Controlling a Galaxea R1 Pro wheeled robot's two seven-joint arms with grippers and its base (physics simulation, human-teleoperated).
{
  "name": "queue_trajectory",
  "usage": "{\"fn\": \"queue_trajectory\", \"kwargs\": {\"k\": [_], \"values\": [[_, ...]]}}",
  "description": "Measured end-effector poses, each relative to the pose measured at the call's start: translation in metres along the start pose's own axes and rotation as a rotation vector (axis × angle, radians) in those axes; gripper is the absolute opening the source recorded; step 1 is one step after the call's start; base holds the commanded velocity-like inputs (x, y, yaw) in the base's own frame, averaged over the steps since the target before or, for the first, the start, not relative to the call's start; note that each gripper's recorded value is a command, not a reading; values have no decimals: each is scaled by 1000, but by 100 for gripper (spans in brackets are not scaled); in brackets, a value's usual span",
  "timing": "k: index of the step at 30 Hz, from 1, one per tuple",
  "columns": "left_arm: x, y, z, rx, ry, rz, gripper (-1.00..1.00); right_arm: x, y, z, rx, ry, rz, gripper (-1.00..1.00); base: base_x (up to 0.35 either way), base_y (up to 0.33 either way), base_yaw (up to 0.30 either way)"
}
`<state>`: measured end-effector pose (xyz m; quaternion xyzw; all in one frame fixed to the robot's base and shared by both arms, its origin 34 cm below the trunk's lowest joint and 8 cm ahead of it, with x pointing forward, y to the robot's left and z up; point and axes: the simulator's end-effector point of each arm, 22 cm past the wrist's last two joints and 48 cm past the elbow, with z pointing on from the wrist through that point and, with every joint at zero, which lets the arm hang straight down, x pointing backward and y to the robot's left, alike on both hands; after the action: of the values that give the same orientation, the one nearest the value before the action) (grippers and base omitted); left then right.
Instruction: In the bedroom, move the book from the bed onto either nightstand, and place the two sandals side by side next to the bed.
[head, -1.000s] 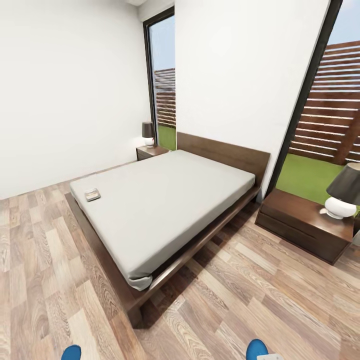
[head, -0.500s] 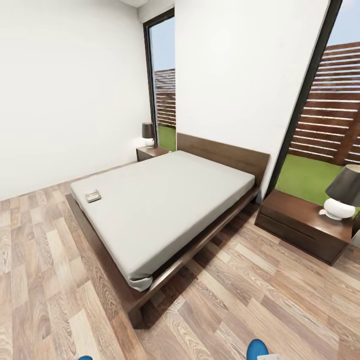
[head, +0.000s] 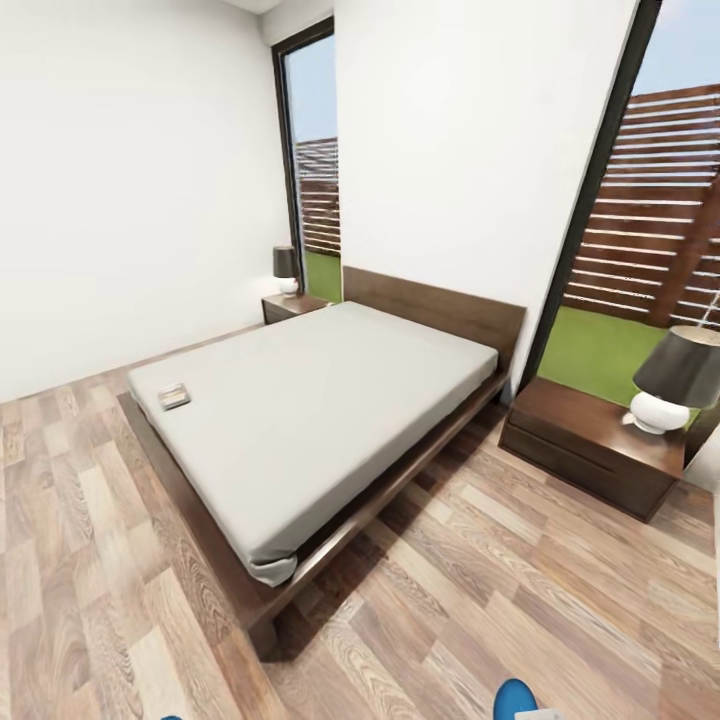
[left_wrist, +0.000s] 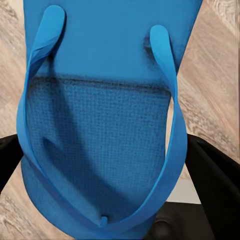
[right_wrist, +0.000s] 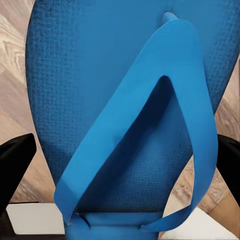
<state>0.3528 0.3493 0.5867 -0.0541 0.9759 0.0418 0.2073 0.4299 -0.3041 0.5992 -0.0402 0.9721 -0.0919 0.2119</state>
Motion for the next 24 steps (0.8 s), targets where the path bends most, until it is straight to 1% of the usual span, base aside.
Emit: {"fn": "queue_trajectory", "kwargs": {"k": [8,11,14,16,22,24], "values": [[0,0,0,-1,0,0,-100,0,3,0,-4,0,0,-100,1,0,-283],[0,1,0,-2,-1,1,-100,0,3,0,-4,-1,0,-100,103,26,-292],[0,1,0,-2,-1,2,-100,0,4,-1,-6,-1,0,-100,225,74,-255],[0,1,0,-2,-1,2,-100,0,5,-1,-7,-1,0,-100,284,46,-127],[0,1,0,-2,-3,5,-100,-1,5,-1,-8,-1,0,-100,321,-32,-40],[0,1,0,1,-3,14,-100,0,5,-1,-8,-1,0,-100,334,-85,-81]]}}
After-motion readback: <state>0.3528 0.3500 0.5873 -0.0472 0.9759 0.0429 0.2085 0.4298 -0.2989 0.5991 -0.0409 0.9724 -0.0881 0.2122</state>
